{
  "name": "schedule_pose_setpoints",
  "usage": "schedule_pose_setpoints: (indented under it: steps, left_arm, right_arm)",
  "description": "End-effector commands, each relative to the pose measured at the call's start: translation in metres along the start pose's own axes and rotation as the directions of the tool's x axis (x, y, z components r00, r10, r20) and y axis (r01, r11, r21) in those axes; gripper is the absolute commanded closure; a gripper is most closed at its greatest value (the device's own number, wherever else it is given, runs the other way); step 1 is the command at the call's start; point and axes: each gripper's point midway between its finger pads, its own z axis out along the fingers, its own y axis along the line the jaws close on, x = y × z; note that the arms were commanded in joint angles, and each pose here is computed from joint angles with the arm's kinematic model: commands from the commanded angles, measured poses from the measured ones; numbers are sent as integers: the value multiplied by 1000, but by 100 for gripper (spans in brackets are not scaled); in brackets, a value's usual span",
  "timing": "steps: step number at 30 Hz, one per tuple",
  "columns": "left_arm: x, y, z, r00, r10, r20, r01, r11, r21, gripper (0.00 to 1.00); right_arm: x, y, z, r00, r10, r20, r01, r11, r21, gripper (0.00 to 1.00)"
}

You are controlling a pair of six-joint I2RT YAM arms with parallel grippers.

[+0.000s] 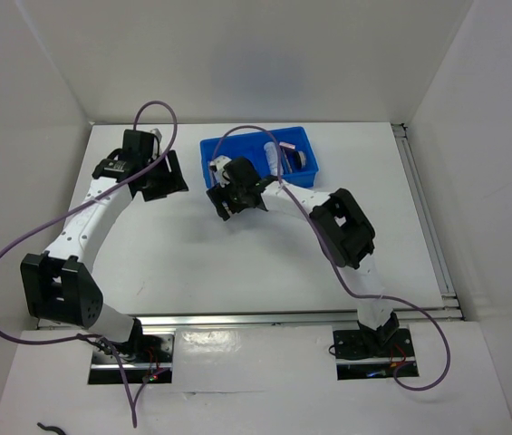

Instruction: Organize the makeup

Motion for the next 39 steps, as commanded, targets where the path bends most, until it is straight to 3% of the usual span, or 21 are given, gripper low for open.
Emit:
schedule_pose_setpoints:
  steps: [1, 4, 13, 15, 18, 28, 31, 39]
  left_arm:
    - [-4, 8, -1, 999, 23, 25, -23, 1000, -15, 25]
    - [-5, 10, -1, 999, 23, 29, -22, 999, -25, 25]
    - [-4, 10, 1, 999, 23, 29, -22, 999, -25, 25]
    - [-1, 12, 3, 1000, 22, 21, -22, 999, -29, 26]
    - [-2, 12, 6, 1000, 22, 21, -22, 999, -29, 26]
    - [-2, 8, 6, 999, 23, 22, -23, 1000, -9, 26]
    - [-4, 7, 3, 999, 13, 30, -13, 1000, -4, 26]
    - [-17, 11, -13, 993, -52, 108, 55, 998, -27, 25]
  right_arm:
    - [-28, -9, 3, 996, -26, 80, 26, 1000, 3, 16]
    - [-16, -10, 5, 998, -24, 54, 24, 1000, 3, 18]
    - [26, -15, 16, 999, -38, -22, 38, 999, 21, 36]
    - [39, -15, 15, 999, -36, -40, 37, 999, 20, 44]
    - [45, -13, 11, 998, -33, -47, 35, 999, 36, 48]
    - [73, 22, -23, 993, -29, -117, 32, 999, 23, 85]
    - [63, 36, -45, 994, -42, -105, 44, 999, 21, 94]
    - [-33, 35, -92, 994, 108, 11, -108, 991, 84, 94]
